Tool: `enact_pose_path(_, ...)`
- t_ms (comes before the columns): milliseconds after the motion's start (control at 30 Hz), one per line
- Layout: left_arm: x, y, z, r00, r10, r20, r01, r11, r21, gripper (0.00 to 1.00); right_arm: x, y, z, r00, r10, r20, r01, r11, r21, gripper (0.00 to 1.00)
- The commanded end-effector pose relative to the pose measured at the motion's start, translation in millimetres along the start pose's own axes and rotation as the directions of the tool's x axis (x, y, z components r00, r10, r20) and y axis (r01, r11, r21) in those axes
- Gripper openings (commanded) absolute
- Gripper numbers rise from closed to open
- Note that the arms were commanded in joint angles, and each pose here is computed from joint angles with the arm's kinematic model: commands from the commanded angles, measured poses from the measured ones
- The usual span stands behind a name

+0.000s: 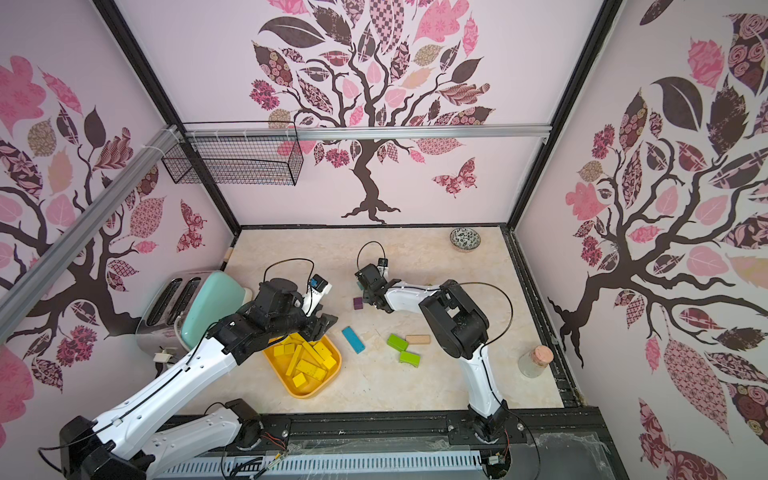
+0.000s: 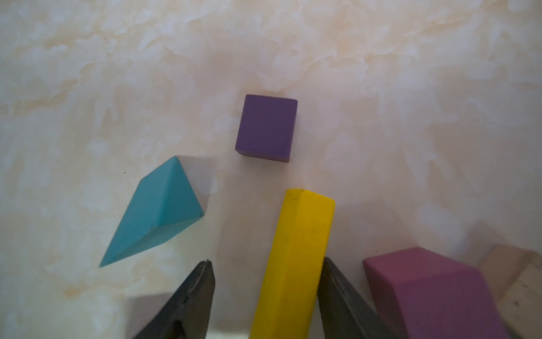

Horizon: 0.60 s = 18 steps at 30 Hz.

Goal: Pick out the yellow building blocks
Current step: Pick up the building block from the center of the board.

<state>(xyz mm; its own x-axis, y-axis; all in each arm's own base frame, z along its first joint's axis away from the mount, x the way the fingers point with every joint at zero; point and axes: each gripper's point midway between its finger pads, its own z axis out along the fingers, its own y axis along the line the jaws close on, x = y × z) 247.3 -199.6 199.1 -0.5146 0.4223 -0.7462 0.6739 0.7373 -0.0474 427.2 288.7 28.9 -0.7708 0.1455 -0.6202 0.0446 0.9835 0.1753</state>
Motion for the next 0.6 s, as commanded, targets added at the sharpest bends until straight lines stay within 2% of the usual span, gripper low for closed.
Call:
enact_pose_path(0, -1, 2, -2, 1.000, 0.000, 0.015, 0.001, 1.000, -0.013, 0.65, 5, -4, -3, 1.000, -0.004, -0.028, 0.004, 1.000, 0.005, 0.58)
enact_pose_path(300, -1, 3, -3, 1.000, 0.000, 0.019, 0.000, 1.000, -0.021, 0.65, 3, -6, -10, 1.000, 0.004, -0.018, -0.004, 1.000, -0.002, 0.45)
enact_pose_path(500, -2, 4, -3, 1.000, -0.002, 0.021, 0.002, 1.000, -0.025, 0.65, -1, -7, -19, 1.000, 0.013, 0.000, -0.013, 1.000, -0.014, 0.29)
enact_pose_path(567, -2, 4, -4, 1.000, -0.003, 0.021, 0.003, 1.000, -0.025, 0.65, -3, -7, -23, 1.000, 0.017, 0.010, -0.017, 1.000, -0.021, 0.27)
